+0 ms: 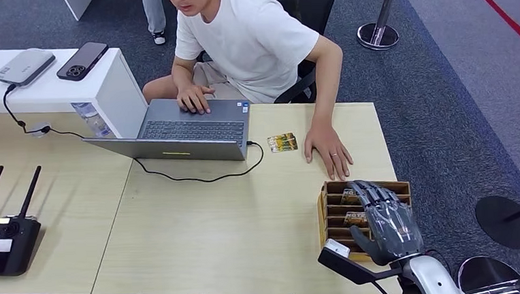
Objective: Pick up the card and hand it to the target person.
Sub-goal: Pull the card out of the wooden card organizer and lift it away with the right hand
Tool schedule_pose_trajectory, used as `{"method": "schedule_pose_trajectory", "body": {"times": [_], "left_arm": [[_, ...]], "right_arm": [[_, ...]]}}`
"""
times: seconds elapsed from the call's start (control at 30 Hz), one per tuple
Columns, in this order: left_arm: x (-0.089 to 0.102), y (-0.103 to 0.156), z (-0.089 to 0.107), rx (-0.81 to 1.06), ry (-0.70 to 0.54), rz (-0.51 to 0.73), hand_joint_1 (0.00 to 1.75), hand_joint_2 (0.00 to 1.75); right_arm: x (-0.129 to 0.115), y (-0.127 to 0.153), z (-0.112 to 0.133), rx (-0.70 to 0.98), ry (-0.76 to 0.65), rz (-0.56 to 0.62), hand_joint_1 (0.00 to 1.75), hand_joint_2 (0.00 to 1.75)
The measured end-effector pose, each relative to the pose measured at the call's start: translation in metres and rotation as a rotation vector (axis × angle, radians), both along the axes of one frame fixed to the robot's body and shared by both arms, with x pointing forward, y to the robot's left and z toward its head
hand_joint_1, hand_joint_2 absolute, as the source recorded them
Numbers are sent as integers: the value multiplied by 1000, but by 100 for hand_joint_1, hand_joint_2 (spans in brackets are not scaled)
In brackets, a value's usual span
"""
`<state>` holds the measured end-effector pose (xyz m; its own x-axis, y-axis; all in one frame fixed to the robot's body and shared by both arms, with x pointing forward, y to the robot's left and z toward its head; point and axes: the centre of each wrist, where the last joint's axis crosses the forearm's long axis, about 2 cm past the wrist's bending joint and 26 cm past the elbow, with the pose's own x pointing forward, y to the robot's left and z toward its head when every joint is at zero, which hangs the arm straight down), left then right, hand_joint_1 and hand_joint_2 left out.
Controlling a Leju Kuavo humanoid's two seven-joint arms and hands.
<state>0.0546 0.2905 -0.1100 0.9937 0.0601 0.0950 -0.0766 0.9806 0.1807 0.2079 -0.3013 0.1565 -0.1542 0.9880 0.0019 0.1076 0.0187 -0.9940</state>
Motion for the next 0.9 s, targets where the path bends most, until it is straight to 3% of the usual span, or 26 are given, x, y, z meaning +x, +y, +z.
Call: {"method": "schedule_pose_trajectory", "body": {"times": [0.9], "left_arm": [[-1,0,0,-4,1,-26,0,0]], "right_arm": [[-6,-1,-8,-7,53,-40,65,175]]}}
